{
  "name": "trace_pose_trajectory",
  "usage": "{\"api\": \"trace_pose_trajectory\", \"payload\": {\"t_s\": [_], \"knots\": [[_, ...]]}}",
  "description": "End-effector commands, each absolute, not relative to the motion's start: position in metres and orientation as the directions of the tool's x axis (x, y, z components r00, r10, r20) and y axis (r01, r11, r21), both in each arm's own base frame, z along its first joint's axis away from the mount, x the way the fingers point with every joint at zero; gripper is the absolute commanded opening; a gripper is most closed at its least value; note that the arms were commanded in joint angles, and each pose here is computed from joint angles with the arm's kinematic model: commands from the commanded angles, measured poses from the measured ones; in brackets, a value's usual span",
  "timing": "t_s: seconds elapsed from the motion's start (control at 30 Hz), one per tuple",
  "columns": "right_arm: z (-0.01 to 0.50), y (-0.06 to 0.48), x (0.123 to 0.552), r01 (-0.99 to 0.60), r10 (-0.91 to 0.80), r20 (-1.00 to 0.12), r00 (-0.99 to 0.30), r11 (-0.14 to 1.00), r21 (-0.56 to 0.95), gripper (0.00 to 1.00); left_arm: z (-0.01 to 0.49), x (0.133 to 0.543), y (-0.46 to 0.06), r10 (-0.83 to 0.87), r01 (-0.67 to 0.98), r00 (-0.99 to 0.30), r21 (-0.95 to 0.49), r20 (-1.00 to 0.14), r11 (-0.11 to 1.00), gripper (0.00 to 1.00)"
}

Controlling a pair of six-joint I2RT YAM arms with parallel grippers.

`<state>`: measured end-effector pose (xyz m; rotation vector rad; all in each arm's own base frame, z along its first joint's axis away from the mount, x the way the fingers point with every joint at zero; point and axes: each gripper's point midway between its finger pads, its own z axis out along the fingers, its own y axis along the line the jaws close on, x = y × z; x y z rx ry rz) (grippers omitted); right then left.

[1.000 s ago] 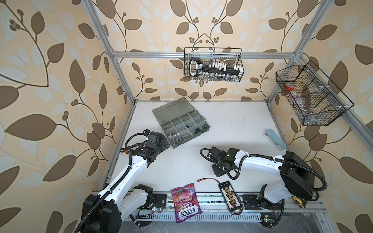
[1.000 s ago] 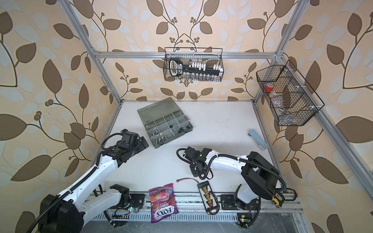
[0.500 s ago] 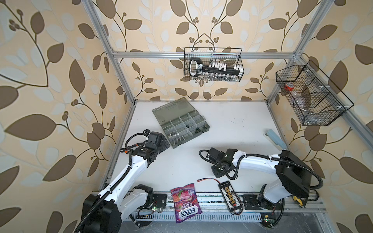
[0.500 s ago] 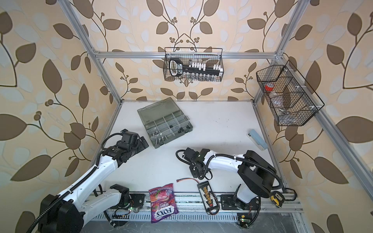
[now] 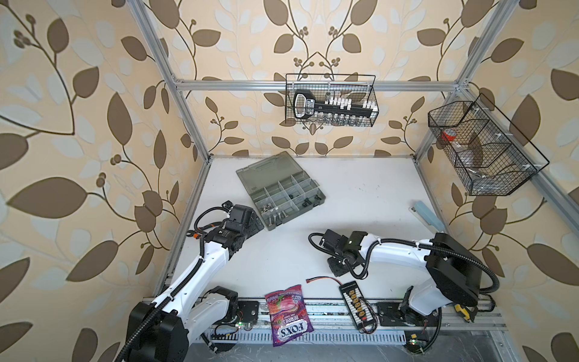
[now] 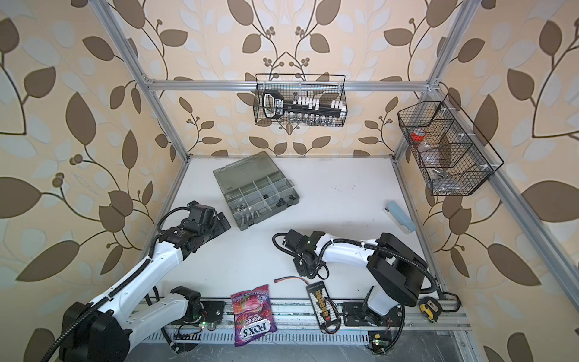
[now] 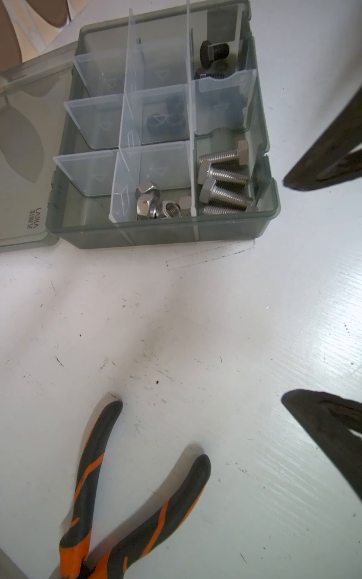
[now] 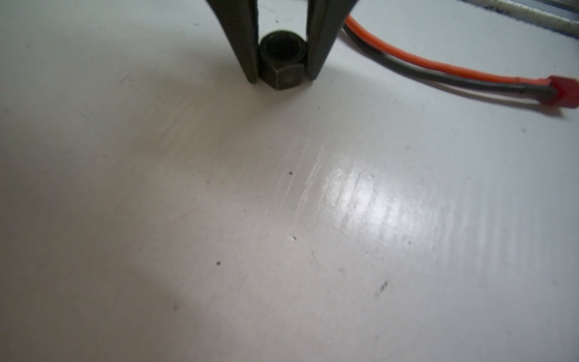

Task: Sort the screws and nuts into containers
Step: Pick up the nut from the bottom-center of the table.

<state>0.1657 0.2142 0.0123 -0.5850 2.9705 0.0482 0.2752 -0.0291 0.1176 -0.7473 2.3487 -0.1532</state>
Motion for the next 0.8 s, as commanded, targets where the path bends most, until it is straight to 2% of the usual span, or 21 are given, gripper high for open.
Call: {"api": "trace_pose_trajectory", "payload": {"t_s": [0.0,0.13,0.47,0.67,0.77], "knots": [[-0.005,0.207,0.155,-0.385,-0.385,-0.055,-0.921,0.923,-0.004,0.2,0.135,0.281,-0.023,-0.562,-0.484,-0.576,-0.306,-0.593,0.819,0.99],[-0.003,0.209,0.155,-0.388,-0.388,-0.058,-0.92,0.921,0.002,0.16,0.136,0.281,-0.022,-0.562,-0.486,-0.575,-0.305,-0.595,0.819,0.99],[0.019,0.221,0.173,-0.411,-0.409,-0.129,-0.903,0.912,-0.009,0.13,0.135,0.281,-0.022,-0.563,-0.487,-0.574,-0.304,-0.595,0.819,0.99],[0.045,0.239,0.203,-0.438,-0.434,-0.217,-0.875,0.899,-0.03,0.12,0.135,0.28,-0.022,-0.561,-0.488,-0.577,-0.301,-0.594,0.819,0.99],[0.063,0.253,0.232,-0.434,-0.426,-0.284,-0.859,0.9,-0.037,0.11,0.134,0.278,-0.021,-0.565,-0.491,-0.572,-0.303,-0.595,0.817,0.99]]}}
